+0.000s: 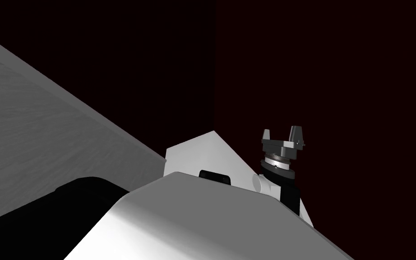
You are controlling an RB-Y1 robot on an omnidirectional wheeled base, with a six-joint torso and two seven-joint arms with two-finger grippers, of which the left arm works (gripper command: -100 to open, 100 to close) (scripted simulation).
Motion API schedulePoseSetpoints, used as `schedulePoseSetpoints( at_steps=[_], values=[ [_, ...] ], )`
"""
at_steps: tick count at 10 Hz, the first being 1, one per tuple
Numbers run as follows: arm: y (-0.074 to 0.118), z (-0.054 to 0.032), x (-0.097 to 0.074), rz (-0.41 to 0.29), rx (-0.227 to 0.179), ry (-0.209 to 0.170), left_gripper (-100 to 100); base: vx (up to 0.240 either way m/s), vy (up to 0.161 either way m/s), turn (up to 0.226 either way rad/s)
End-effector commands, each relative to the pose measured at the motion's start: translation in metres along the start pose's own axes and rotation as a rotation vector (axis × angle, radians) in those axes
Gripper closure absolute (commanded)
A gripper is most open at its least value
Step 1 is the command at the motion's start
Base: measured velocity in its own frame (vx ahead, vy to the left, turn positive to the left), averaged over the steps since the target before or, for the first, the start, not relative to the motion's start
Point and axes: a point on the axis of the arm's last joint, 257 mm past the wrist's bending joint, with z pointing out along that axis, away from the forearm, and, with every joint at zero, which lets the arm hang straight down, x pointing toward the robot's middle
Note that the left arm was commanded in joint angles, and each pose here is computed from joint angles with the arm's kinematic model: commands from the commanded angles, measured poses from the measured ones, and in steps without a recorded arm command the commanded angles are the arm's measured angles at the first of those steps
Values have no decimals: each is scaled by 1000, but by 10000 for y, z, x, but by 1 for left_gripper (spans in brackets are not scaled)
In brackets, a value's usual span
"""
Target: Push the door open
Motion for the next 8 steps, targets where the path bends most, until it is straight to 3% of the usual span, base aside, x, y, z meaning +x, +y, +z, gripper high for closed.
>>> schedulePoseSetpoints(
  at_steps=[1,3,4,5,8],
  values=[
    [66,21,-115,3,-13,-44,-100,166,68,-52],
    [92,34,-155,5,-16,-58,-100,104,46,-12],
    [149,60,-248,9,-25,-91,-100,136,67,-52],
    [113,50,-201,7,-20,-72,-100,69,37,-17],
    [93,99,-246,9,-16,-77,-100,-95,154,15]
  ],
)
